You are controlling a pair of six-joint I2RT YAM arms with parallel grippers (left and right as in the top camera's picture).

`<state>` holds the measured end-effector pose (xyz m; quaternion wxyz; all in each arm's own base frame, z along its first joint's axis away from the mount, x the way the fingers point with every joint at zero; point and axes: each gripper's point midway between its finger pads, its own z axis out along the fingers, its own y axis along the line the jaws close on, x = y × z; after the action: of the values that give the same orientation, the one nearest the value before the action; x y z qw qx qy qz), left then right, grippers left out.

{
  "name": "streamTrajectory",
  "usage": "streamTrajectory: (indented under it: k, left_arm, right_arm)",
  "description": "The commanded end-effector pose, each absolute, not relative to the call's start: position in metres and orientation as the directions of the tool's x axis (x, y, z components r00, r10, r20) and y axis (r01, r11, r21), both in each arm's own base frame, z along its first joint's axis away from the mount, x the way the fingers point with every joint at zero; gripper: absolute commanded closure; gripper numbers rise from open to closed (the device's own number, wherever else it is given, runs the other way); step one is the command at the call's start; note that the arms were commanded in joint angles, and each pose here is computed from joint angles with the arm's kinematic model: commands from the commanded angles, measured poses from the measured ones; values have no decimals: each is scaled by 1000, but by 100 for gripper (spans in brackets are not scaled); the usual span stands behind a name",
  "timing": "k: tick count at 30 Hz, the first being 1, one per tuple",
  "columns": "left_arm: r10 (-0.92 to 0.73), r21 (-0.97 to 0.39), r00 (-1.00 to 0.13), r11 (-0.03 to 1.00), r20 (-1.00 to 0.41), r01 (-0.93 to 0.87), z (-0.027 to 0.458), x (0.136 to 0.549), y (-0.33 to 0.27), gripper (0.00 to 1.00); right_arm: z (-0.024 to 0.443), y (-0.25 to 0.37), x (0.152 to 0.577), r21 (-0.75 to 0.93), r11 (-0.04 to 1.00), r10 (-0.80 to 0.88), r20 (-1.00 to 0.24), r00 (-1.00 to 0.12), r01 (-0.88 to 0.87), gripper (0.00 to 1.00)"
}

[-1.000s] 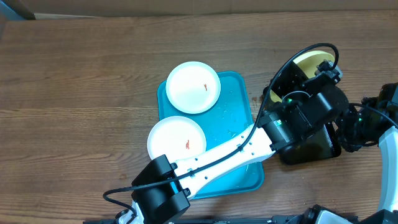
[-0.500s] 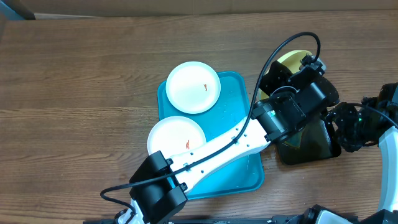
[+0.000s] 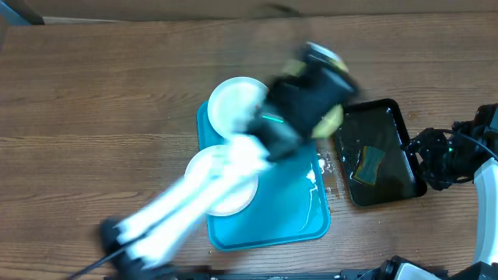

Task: Clean dirty plates on tray and stack at the side
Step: 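Lift yellow plate with left gripper and carry it to the left table side, then release the yellow plate on the table and withdraw left gripper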

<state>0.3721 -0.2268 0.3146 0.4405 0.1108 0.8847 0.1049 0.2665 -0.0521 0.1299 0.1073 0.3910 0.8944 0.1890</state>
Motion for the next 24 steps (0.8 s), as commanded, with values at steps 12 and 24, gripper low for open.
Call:
streamTrajectory:
  k: [12,24]
  left_arm:
    - [-667,-133,-663,732,-339,-668,244,331,115,96]
    - [-835,-84,-487,521,-257,-849,116,287,199,96]
  right_arm:
    - [139,-49,273,457,661,698,-84,-711,595,28]
    - [139,-49,272,457,660,699,-82,-711,596,28]
